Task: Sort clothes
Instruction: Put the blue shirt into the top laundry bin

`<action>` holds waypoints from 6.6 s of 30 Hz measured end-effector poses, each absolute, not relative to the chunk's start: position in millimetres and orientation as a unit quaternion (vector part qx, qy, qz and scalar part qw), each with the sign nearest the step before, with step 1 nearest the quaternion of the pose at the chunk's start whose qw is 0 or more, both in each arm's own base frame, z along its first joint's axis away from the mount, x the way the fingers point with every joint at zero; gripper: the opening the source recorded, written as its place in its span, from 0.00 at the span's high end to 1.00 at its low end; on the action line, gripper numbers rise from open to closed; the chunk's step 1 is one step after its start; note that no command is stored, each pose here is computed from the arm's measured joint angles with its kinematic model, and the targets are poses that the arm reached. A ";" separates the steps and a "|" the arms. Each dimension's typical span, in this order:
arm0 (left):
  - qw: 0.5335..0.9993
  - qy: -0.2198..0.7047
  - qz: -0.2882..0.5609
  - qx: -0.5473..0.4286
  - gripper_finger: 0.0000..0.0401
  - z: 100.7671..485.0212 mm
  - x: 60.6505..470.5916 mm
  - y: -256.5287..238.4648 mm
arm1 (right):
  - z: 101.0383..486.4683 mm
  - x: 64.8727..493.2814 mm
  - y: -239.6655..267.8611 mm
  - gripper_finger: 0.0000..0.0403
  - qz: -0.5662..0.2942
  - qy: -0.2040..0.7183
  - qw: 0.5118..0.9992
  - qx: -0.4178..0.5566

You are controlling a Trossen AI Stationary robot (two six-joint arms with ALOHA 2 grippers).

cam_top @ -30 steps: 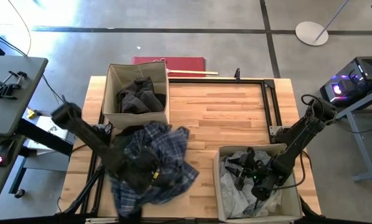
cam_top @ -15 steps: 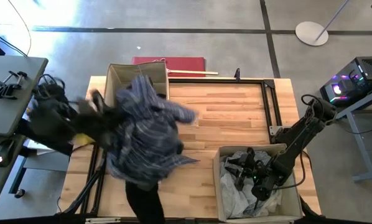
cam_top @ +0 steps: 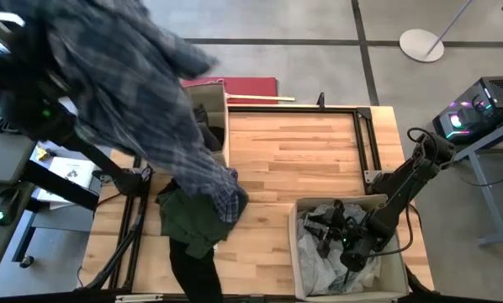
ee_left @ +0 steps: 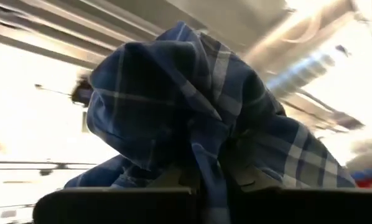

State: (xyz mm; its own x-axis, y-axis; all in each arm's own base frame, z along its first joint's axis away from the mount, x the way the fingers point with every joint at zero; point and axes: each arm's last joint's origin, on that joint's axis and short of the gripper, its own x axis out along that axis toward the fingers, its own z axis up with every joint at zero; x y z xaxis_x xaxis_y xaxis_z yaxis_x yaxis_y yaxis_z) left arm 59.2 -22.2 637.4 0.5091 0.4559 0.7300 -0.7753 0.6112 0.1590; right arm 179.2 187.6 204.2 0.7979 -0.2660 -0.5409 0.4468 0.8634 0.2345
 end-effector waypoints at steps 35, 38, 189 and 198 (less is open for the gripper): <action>0.780 0.099 0.610 0.099 1.00 391.7 166.2 80.1 | 201.0 223.3 146.9 0.62 -0.085 0.401 0.912 0.032; 0.817 0.144 0.559 0.010 1.00 369.2 168.9 112.1 | 201.0 227.8 140.1 0.62 -0.082 0.406 0.910 0.011; 0.676 0.557 0.408 -0.257 0.68 311.6 153.1 88.7 | 203.3 240.8 124.4 0.62 -0.132 0.378 0.913 0.072; 0.694 0.525 0.380 -0.312 0.86 213.5 172.8 167.5 | 203.5 241.0 124.5 0.62 -0.131 0.377 0.914 0.072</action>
